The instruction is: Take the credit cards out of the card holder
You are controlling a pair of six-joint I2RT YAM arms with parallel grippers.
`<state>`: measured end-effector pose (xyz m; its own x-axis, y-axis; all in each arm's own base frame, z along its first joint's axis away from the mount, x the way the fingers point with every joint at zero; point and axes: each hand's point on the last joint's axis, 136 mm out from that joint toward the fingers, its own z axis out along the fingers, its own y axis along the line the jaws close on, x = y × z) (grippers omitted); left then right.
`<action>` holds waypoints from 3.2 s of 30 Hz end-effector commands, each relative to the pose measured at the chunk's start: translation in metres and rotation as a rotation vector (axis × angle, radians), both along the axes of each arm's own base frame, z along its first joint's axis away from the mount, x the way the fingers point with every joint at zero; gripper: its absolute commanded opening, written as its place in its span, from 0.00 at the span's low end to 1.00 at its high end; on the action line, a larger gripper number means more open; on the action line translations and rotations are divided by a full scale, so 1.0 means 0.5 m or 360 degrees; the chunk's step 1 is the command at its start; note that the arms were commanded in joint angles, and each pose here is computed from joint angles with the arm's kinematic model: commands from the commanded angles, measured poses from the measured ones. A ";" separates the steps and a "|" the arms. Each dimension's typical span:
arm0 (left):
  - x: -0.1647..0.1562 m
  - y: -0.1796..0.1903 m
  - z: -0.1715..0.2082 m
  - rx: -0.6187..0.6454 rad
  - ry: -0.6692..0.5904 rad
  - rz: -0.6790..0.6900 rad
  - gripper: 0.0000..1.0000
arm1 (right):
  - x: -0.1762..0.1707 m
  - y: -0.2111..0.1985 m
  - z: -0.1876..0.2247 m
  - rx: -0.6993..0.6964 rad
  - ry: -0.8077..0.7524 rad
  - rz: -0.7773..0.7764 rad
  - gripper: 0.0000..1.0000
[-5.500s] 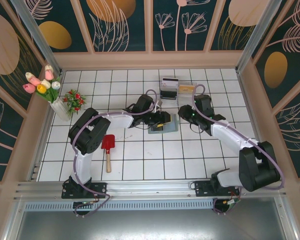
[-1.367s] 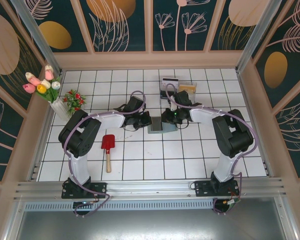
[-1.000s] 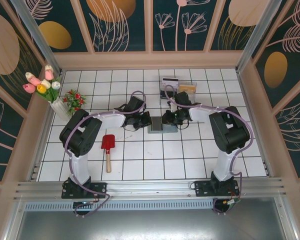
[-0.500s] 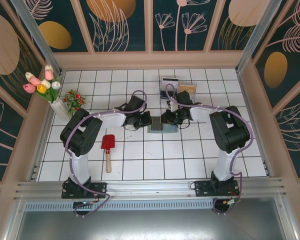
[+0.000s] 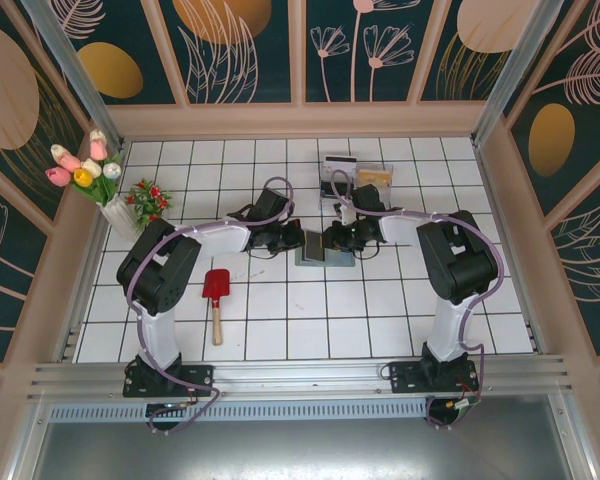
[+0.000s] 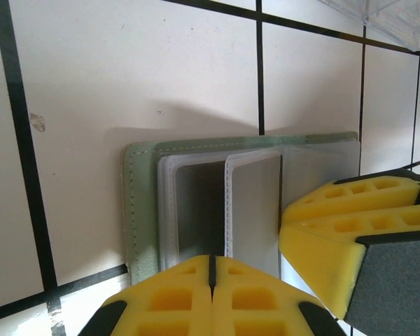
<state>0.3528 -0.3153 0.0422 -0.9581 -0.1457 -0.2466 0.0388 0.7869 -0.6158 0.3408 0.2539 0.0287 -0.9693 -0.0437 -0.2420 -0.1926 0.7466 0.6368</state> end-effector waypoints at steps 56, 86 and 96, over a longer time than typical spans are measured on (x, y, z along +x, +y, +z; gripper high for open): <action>-0.039 0.024 -0.111 0.0146 0.0163 0.0033 0.01 | -0.032 0.008 -0.034 0.0247 0.0166 0.0055 0.21; -0.044 0.055 -0.119 0.0241 0.0145 0.0089 0.05 | -0.015 -0.041 -0.001 0.0183 0.0096 -0.0148 0.00; -0.042 0.045 -0.109 0.0196 0.0131 0.0074 0.07 | -0.026 -0.008 0.034 0.0315 0.0139 -0.0160 0.22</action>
